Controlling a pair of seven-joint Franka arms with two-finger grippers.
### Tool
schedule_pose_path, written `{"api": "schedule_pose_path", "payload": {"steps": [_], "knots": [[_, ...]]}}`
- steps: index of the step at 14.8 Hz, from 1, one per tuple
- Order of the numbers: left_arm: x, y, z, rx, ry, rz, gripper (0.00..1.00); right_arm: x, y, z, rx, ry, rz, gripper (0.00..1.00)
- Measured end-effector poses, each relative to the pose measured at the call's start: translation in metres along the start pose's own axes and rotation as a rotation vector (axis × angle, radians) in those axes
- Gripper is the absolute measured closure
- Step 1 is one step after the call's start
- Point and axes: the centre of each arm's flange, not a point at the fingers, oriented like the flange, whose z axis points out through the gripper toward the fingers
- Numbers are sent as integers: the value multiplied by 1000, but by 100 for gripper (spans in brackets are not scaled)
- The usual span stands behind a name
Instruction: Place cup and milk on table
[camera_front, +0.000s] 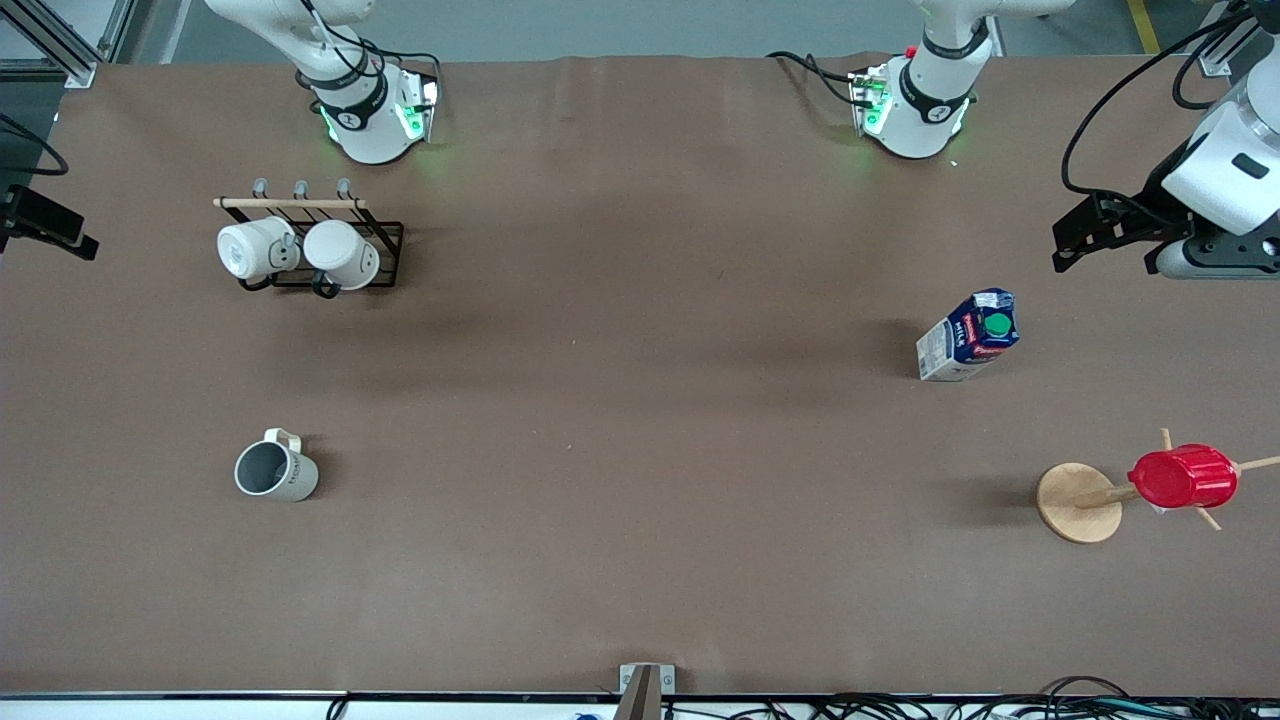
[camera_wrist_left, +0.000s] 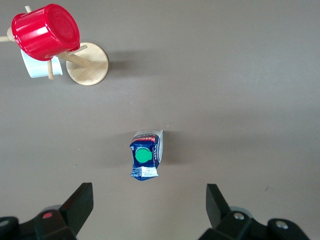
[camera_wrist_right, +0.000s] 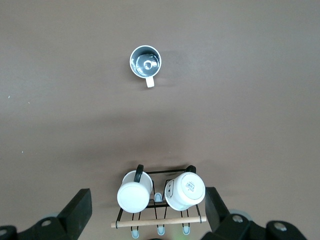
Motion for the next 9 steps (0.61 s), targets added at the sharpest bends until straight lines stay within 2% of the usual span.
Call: {"api": "schedule_pose_path", "payload": {"steps": [9], "knots": [[5,0,10,0,-13,-3,0,0,0,0,0,0,0,0]]}}
